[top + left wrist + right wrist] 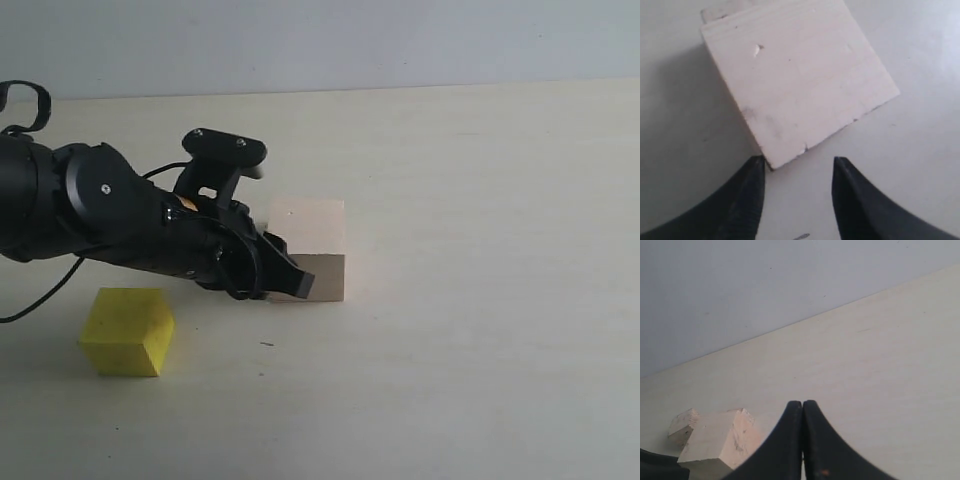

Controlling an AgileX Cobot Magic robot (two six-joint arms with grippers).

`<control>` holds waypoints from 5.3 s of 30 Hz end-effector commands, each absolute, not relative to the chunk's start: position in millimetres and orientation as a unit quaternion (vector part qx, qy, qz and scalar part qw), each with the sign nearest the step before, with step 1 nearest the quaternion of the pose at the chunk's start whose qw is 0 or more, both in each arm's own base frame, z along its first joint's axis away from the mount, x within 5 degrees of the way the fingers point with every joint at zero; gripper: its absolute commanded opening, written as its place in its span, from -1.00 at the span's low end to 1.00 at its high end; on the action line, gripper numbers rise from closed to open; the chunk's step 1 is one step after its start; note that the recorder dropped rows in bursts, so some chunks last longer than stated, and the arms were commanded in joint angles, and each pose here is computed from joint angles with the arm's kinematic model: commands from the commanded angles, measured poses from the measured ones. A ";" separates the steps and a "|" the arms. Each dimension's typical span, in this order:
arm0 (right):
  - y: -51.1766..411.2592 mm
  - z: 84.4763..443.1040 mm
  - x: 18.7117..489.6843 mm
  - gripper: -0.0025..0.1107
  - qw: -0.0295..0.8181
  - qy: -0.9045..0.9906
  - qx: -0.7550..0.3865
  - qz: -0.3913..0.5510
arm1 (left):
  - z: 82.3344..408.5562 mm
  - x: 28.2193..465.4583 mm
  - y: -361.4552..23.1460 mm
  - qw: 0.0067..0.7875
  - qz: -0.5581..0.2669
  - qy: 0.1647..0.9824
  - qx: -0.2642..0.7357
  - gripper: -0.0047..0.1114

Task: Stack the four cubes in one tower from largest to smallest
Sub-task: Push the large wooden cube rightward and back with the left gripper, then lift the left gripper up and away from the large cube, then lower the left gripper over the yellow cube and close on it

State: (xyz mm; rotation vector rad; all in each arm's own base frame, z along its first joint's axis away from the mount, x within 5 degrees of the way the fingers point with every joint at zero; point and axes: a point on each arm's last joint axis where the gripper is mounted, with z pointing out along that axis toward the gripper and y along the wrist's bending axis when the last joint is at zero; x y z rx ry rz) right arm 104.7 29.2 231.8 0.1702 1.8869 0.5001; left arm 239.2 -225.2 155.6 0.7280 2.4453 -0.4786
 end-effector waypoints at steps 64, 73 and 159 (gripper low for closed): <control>29.6 234.0 105.4 -0.96 0.560 0.797 0.070 0.213 | 283.3 207.4 -186.1 0.377 -0.199 0.831 0.358 -0.25; 29.4 237.2 106.4 -0.96 0.574 0.786 0.071 0.216 | 349.8 159.8 -143.0 0.460 -0.217 0.800 0.318 -0.30; 30.1 228.8 103.5 -0.96 0.525 0.811 0.110 0.235 | 153.1 221.5 -150.8 0.137 0.014 0.989 0.057 0.21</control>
